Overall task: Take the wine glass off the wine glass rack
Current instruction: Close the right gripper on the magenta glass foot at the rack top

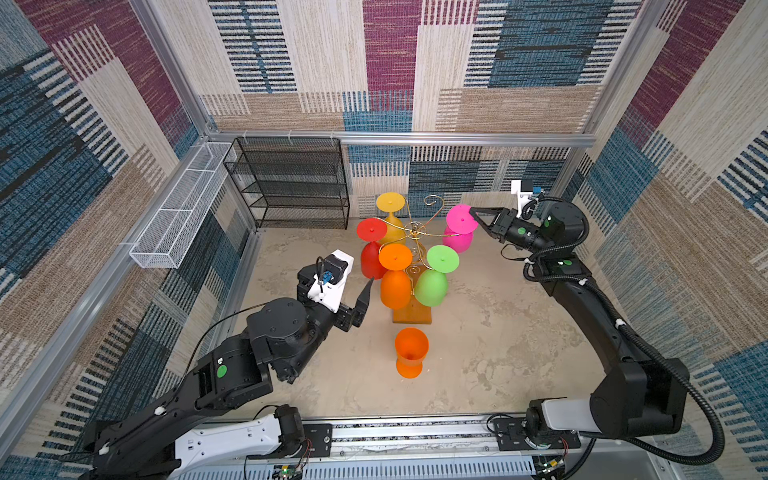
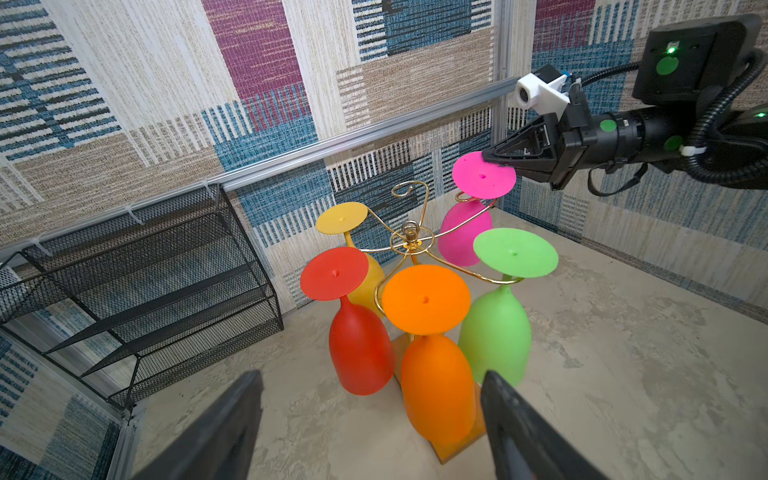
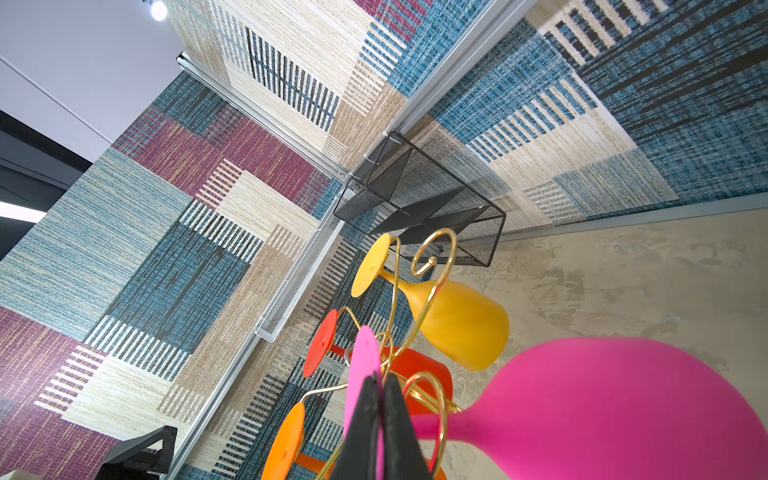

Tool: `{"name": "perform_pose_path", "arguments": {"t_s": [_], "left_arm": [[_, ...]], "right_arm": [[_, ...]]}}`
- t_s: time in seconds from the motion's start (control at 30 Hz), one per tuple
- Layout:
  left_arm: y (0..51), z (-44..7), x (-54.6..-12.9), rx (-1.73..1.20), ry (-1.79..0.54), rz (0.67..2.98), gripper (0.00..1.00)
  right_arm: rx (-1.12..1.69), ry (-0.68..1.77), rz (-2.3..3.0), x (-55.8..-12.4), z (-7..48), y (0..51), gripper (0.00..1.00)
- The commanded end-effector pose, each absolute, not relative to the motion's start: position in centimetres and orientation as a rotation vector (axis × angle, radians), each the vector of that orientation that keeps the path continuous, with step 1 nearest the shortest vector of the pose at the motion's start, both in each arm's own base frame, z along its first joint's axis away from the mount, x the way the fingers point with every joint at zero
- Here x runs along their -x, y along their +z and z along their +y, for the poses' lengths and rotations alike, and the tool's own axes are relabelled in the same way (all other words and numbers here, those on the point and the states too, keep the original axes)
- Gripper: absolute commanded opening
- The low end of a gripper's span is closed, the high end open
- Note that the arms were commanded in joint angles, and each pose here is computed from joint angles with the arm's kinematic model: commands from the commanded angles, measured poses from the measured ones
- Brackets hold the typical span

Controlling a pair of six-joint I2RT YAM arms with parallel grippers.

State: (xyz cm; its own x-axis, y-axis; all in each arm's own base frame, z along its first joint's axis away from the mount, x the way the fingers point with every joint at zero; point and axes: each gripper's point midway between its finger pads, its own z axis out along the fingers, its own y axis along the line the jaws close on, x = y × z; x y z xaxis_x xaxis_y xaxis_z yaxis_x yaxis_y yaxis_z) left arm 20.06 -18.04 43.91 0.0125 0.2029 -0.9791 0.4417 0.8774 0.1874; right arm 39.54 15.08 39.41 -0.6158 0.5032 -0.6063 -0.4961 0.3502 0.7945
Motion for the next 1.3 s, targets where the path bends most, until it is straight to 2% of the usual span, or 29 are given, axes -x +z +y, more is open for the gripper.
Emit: {"name": "perform_pose_path", "arguments": {"t_s": [0.0, 0.37, 0.57, 0.93, 1.27], "left_arm": [[43.9, -17.9, -20.0, -0.504, -0.216, 1.575, 0.84], [43.8, -18.4, -20.2, -0.510, -0.216, 1.576, 0.84], [43.7, -19.0, -20.4, -0.520, -0.215, 1.579, 0.84], [43.7, -19.1, -20.6, -0.528, -0.209, 1.586, 0.84], [43.3, -19.1, -20.8, -0.536, -0.193, 1.596, 0.84]], "right_arm": [[0.038, 1.429, 1.697, -38.5, 15.2, 40.4, 0.00], [0.078, 1.438, 1.700, -35.8, 15.5, 40.7, 0.00], [0.088, 1.444, 1.721, -35.8, 16.5, 40.1, 0.00], [0.110, 1.479, 1.742, -37.4, 18.7, 39.4, 0.00], [0.101, 1.480, 1.742, -40.5, 19.4, 39.6, 0.00]]}}
